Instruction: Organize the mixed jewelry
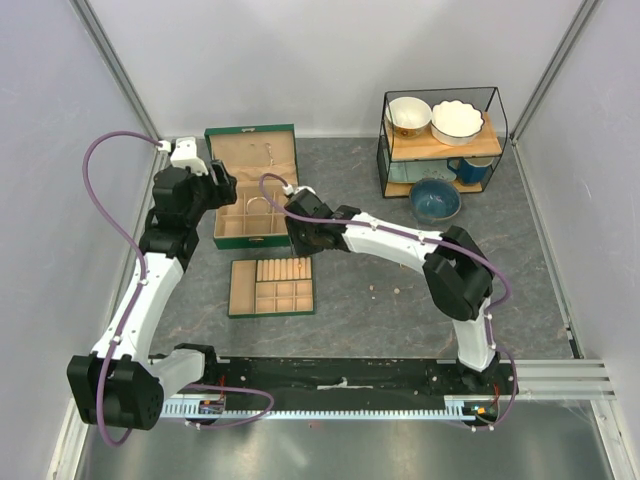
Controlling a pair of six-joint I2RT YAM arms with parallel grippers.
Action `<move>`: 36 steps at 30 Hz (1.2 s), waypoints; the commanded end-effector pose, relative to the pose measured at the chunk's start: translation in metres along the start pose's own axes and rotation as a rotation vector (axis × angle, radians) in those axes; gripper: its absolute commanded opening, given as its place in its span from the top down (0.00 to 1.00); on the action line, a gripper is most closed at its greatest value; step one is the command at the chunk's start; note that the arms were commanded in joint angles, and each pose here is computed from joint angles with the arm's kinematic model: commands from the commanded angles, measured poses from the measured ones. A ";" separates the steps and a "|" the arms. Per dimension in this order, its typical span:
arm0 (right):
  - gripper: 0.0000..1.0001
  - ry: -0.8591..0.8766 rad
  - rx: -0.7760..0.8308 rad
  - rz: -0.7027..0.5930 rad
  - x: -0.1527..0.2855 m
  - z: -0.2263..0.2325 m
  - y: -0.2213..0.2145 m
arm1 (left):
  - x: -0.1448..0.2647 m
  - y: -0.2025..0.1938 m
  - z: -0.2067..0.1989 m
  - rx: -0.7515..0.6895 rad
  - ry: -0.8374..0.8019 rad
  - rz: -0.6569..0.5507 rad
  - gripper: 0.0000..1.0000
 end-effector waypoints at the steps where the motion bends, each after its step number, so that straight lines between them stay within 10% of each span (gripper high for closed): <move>1: 0.57 0.031 0.106 -0.166 0.045 0.006 0.053 | 0.008 0.015 -0.013 -0.015 -0.095 -0.042 0.25; 17: 0.60 -0.195 0.363 -0.013 0.105 -0.181 0.022 | 0.023 0.009 -0.057 -0.104 -0.449 0.038 0.23; 36: 0.61 -0.165 0.305 0.161 0.128 -0.232 -0.054 | 0.029 0.004 -0.064 -0.115 -0.519 0.066 0.24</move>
Point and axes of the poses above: each gripper's point midway between its finger pads, its own x axis back along the fingers, its own z axis along the line the jaws close on, y = z × x, the point moved 4 cm from there along x, back along the fingers, and after that the axes turned 2 degrees about x, right-handed, at the moved point
